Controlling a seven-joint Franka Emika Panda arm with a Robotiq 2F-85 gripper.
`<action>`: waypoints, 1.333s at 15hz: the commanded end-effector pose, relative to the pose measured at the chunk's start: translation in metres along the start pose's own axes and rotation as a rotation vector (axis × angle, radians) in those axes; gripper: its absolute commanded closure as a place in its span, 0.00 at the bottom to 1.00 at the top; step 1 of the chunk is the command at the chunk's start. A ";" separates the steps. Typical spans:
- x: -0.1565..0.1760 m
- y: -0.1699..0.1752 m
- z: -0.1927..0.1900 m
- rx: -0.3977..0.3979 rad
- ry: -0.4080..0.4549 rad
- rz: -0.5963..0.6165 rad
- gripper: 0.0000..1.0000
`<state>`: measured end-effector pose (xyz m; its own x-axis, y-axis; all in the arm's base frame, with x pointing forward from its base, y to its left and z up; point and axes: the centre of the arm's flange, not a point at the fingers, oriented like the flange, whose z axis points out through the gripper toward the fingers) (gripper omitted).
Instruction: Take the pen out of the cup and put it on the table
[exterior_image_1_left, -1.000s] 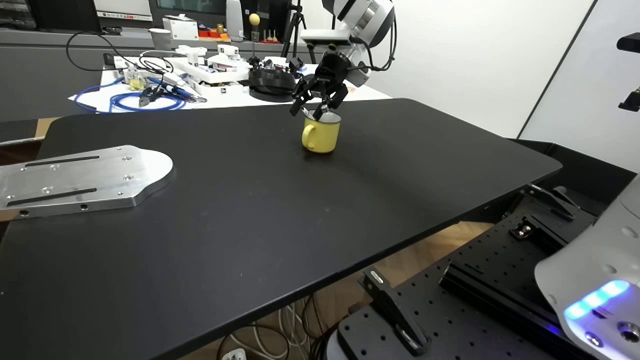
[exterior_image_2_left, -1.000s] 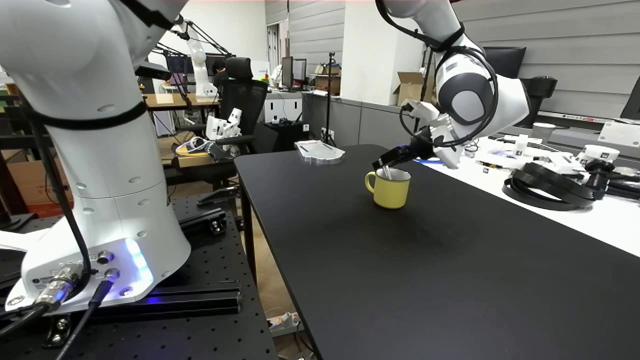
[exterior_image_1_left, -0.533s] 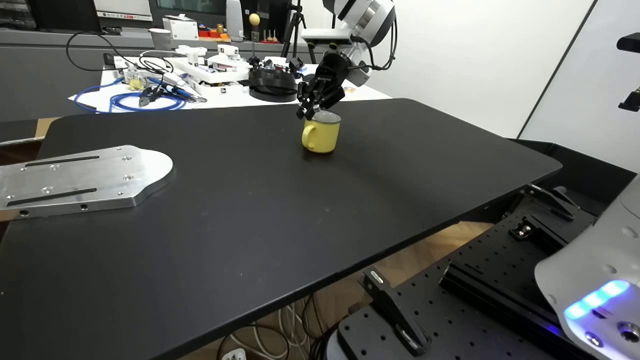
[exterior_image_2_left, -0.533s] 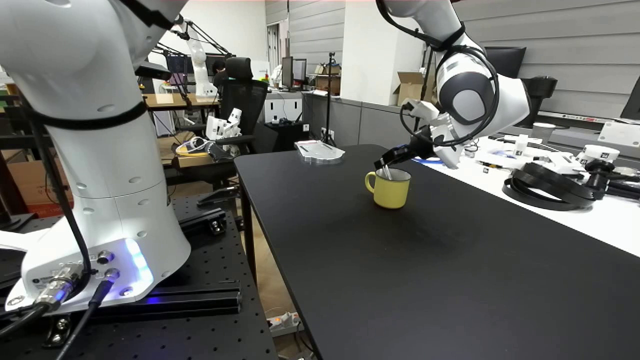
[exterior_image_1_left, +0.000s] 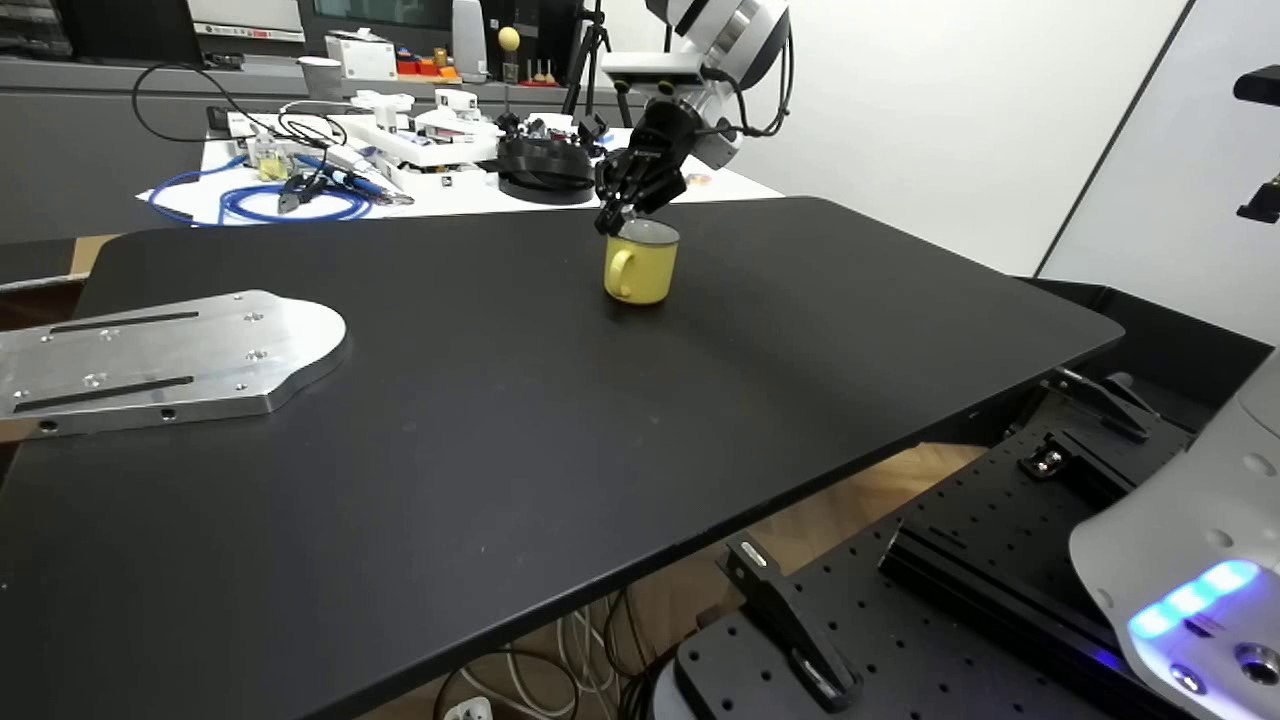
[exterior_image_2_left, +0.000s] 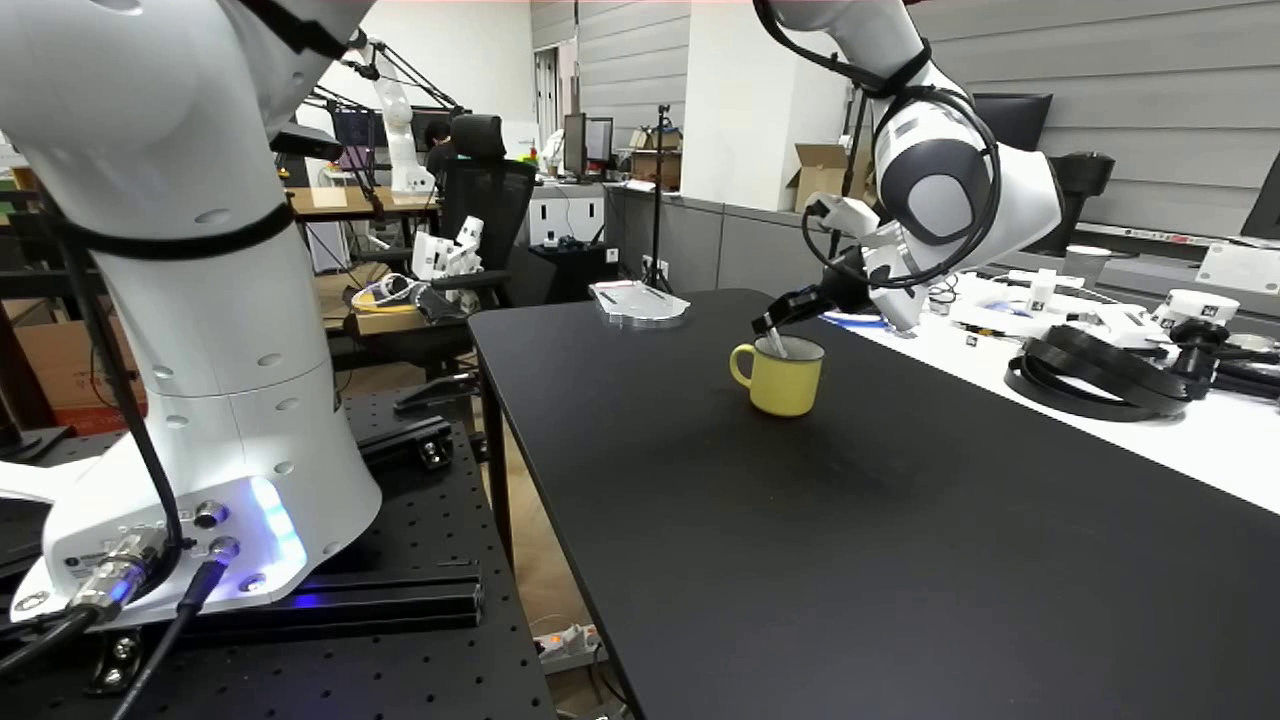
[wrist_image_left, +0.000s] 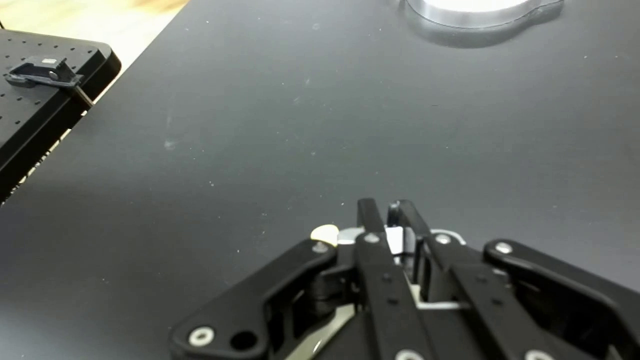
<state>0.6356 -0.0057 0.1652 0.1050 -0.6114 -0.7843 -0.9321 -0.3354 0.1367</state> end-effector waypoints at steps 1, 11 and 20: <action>-0.020 -0.007 -0.023 0.008 -0.016 -0.025 0.97; -0.091 -0.003 -0.065 0.032 -0.131 -0.141 0.97; -0.077 0.039 -0.133 0.070 0.260 -0.163 0.97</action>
<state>0.6546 -0.0415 0.3042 0.3093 -0.6444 -0.6994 -0.9115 -0.4104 -0.0250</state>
